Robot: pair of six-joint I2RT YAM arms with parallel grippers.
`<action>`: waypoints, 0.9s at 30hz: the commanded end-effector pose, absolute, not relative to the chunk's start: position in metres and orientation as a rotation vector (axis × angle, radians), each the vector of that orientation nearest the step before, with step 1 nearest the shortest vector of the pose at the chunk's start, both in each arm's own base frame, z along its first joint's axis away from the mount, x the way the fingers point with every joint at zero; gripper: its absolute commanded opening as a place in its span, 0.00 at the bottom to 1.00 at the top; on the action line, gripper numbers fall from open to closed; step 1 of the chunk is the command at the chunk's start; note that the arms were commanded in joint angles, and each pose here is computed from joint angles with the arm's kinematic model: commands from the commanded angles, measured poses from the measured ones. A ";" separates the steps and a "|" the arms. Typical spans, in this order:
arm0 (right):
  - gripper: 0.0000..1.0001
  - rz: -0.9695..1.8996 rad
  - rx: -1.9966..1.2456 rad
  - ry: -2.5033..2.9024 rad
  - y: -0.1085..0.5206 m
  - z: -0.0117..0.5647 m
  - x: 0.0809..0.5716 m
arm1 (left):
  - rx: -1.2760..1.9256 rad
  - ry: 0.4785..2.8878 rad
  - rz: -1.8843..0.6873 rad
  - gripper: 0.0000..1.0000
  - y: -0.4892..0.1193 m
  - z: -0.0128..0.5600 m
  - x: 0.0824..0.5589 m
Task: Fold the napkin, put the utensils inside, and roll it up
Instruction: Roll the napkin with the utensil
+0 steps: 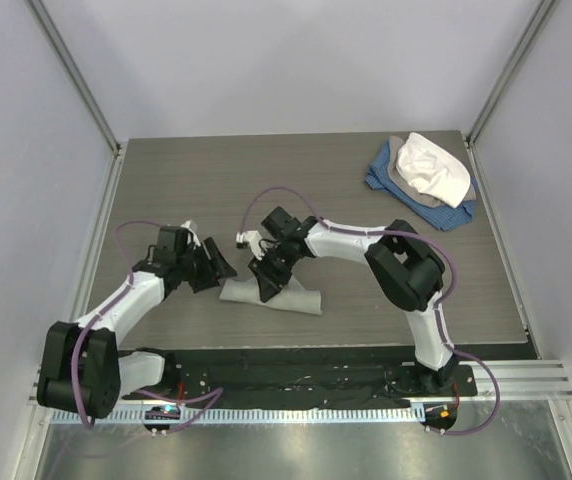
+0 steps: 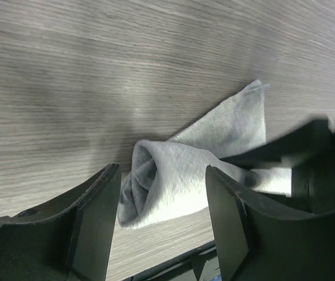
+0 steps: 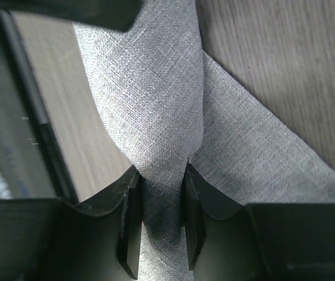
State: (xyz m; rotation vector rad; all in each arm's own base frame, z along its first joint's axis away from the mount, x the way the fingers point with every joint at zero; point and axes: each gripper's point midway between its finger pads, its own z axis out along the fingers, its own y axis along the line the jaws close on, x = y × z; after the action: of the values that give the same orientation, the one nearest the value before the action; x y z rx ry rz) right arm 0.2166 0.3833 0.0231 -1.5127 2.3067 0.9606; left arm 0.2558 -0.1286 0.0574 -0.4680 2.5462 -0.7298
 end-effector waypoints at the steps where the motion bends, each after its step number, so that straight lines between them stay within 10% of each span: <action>1: 0.33 1.244 -1.449 2.661 0.359 -0.002 0.171 | -0.417 2.469 -0.775 0.64 -0.132 0.068 0.255; 14: 0.34 1.576 -1.211 2.807 0.359 -0.010 0.178 | -0.350 2.413 -0.914 0.62 -0.154 0.067 0.252; 27: 0.45 1.392 -1.126 2.766 0.360 0.002 0.221 | -0.353 2.496 -0.928 0.07 -0.165 0.044 0.239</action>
State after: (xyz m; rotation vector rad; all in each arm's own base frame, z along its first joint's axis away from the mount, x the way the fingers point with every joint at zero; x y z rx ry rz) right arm 0.1897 0.3716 0.0232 -1.1275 2.7272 1.7419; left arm 0.2337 -0.1597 0.0432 -0.3759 2.5181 -0.9005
